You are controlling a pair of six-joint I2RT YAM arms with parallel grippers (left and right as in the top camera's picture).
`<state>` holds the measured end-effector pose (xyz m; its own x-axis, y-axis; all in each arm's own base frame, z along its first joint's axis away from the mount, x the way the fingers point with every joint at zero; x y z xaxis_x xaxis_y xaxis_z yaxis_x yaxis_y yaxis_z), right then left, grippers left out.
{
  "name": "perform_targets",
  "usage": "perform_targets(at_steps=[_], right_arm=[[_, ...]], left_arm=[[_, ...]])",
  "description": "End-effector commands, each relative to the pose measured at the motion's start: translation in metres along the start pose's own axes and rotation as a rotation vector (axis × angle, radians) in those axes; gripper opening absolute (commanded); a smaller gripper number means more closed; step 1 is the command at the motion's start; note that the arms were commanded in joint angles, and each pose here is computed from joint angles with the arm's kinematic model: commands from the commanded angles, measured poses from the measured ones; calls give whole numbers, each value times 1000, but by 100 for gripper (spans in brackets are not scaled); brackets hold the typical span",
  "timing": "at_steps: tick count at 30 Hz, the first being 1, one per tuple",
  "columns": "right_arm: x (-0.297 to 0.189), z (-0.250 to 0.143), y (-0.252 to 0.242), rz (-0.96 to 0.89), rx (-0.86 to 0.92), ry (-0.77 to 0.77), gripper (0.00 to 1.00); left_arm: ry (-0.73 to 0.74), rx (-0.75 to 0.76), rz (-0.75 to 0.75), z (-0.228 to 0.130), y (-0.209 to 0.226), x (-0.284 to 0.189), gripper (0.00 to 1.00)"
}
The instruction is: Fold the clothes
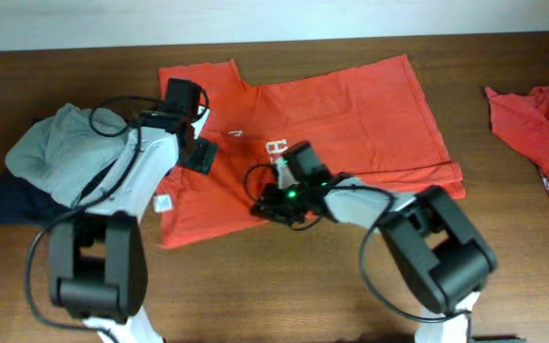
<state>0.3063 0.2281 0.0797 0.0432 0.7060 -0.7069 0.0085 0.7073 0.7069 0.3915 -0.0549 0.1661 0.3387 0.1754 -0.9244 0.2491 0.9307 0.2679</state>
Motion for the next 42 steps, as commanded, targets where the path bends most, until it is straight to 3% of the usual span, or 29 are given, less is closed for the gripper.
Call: perform_targets(at_steps=[1,7,10,15,17,21,26,29,42], right_arm=[[-75,23,-5,-102,-122,-221,33],[-192,29,-34,-175,-75,-429,44],[-225,24,-55,-220,-23,-478,48],[-269,13,-108,-271,207,-532,49],[-280,9,-120,-283,248,-551,49],[-294,4,-135,-299,288,-582,49],[-299,1,-144,-365,327,-594,54],[-292,-2,-152,-402,371,-549,55],[-249,-2,-197,-402,538,-340,54]], left_arm=[[-7,-89,-75,-5,2,-30,97],[89,-118,-259,-24,-17,-19,96],[139,-113,-293,-38,-24,-11,96],[258,-165,-293,-73,-35,14,95],[287,-227,-285,-89,-41,27,78],[310,-344,-250,-108,-43,43,1],[347,-510,-31,-126,-3,55,1],[312,-585,-34,-126,18,61,1],[297,-561,-56,-125,19,62,1]])
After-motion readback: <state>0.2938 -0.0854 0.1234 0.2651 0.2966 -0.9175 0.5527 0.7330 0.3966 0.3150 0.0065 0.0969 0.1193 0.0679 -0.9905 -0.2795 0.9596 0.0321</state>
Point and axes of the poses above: each gripper's point midway between its finger pads, its own x axis out along the fingers, its own y axis along the line the jaws close on, z = x × y, the point moved 10 cm from there along -x, back along the fingers, and after that the axes turned 1 degree about -x, right-handed, at the moved point
